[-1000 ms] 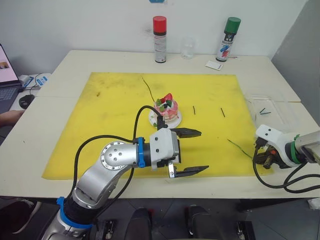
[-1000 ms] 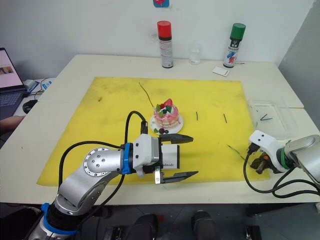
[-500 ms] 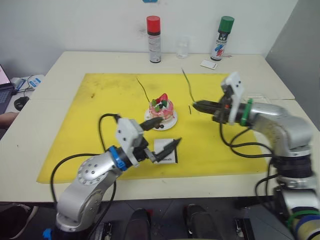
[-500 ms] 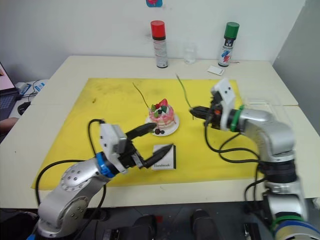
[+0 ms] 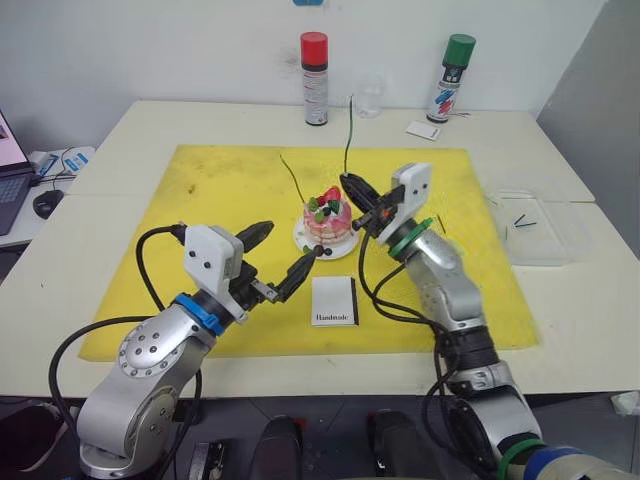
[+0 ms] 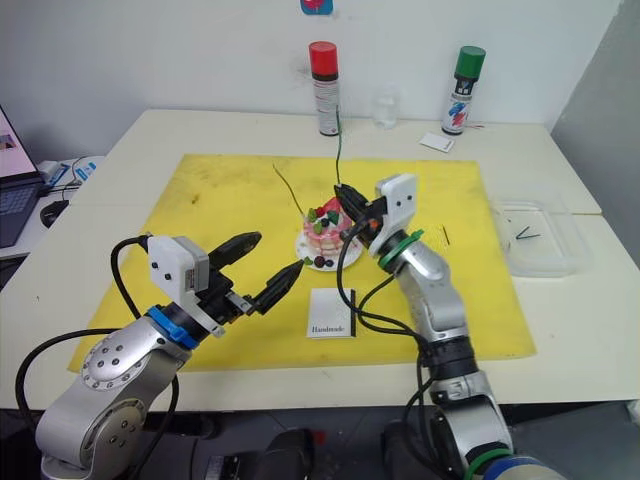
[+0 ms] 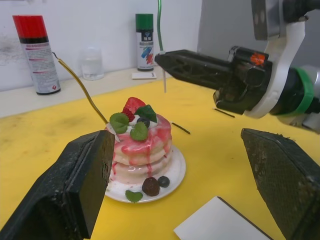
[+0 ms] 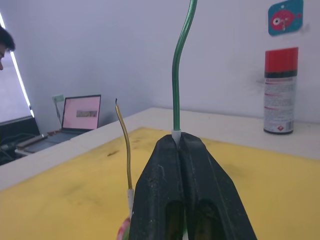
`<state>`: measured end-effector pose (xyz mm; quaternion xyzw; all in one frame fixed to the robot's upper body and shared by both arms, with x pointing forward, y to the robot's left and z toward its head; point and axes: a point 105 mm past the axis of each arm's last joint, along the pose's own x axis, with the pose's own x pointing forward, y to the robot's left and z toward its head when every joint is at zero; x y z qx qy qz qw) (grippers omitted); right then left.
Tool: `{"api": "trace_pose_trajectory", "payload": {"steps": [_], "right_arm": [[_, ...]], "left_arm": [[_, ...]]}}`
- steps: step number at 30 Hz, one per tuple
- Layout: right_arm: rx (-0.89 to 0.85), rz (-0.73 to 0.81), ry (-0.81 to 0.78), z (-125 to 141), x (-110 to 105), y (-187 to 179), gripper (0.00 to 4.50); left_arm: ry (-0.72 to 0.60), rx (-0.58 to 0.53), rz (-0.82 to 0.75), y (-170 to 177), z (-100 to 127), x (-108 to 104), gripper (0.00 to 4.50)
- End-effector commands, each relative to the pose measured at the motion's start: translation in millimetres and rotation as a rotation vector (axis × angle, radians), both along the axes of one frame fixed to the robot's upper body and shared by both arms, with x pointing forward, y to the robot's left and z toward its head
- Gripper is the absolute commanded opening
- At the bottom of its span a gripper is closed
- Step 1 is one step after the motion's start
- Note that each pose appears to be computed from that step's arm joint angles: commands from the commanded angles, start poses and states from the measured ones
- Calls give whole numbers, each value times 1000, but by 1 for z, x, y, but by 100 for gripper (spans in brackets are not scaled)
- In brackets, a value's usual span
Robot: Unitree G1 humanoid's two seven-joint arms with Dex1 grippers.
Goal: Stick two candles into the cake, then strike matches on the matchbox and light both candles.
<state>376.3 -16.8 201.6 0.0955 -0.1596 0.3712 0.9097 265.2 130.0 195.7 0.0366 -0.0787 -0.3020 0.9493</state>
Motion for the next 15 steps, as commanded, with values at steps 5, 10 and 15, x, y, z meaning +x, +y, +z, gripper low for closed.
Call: {"api": "trace_pose_trajectory", "payload": {"steps": [5,10,15], "right_arm": [[48,-65,-35,2,12,1,3],[58,-102,-49,4,18,-4,3],[74,-89,-54,7,15,-4,3]], "left_arm": [[-68,13,28,8,18,0,450],[-70,16,24,8,19,0,450],[-68,18,14,7,20,0,450]]}}
